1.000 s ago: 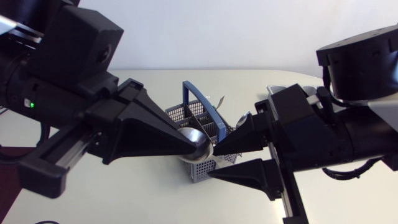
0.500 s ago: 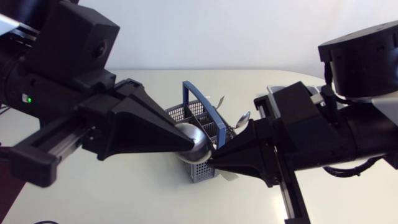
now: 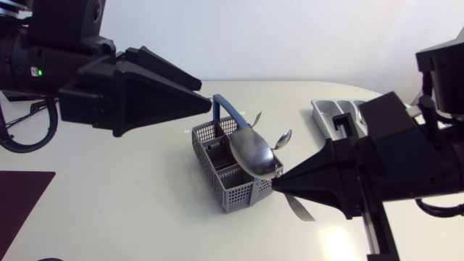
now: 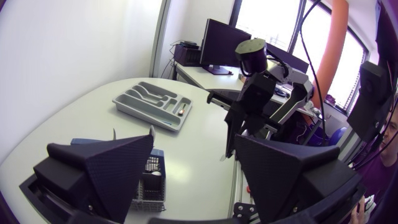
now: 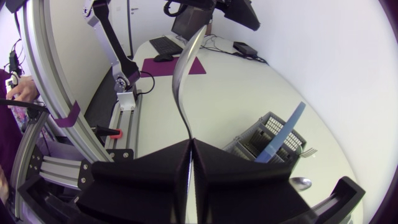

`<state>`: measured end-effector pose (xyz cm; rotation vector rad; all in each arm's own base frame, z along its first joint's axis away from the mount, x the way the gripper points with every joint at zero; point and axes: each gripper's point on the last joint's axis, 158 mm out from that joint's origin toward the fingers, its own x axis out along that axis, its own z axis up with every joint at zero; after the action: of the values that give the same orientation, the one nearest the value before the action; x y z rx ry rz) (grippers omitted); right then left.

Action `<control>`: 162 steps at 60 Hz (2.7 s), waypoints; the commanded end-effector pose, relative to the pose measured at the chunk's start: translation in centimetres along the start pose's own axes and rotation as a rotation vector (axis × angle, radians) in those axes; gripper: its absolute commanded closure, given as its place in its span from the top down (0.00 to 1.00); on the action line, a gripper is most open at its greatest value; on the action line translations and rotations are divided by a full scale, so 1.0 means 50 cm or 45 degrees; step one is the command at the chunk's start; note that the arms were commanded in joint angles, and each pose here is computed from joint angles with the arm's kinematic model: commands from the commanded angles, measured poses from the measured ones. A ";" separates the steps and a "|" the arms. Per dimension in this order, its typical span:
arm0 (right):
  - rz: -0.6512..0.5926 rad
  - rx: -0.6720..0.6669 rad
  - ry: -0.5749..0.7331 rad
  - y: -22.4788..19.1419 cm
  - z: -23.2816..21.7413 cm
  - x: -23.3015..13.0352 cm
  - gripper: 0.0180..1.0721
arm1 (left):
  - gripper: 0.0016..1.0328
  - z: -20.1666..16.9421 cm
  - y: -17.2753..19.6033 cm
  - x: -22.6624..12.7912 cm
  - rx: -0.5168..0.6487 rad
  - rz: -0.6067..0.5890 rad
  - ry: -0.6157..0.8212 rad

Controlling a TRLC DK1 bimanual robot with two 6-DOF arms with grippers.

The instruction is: Sort the cutlery from the basket into the organizer compartments.

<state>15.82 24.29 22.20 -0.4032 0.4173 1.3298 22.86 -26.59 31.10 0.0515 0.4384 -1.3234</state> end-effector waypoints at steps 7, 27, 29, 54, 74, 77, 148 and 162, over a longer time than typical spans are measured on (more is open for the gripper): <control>-0.176 0.099 0.063 -0.054 -0.056 -0.034 0.05 | 0.95 0.004 0.076 -0.022 -0.087 0.153 -0.054; -0.816 0.457 0.178 -0.369 -0.247 -0.204 0.05 | 0.95 -0.071 0.178 0.011 -0.039 0.507 0.067; -0.847 0.498 0.187 -0.393 -0.267 -0.216 0.05 | 0.95 -0.077 0.184 0.014 -0.035 0.530 0.080; -1.265 0.761 0.420 -0.677 -0.458 -0.312 0.05 | 0.95 -0.158 0.240 0.041 0.019 0.753 0.268; -1.453 0.908 0.532 -0.837 -0.571 -0.332 0.05 | 0.95 -0.162 0.237 0.046 0.026 0.764 0.284; -1.477 0.921 0.554 -0.856 -0.585 -0.326 0.05 | 0.95 -0.163 0.235 0.046 0.026 0.762 0.286; -1.470 1.180 0.731 -0.925 -0.724 -0.264 0.35 | 0.95 -0.179 0.214 0.034 0.046 0.752 0.300; -1.476 1.078 0.614 -0.876 -0.600 -0.290 0.43 | 0.95 -0.192 0.221 0.013 0.042 0.791 0.330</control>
<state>55.09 -12.92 2.51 -0.1669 0.9699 -0.1504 30.94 -22.42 20.36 0.3403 0.5500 -0.7252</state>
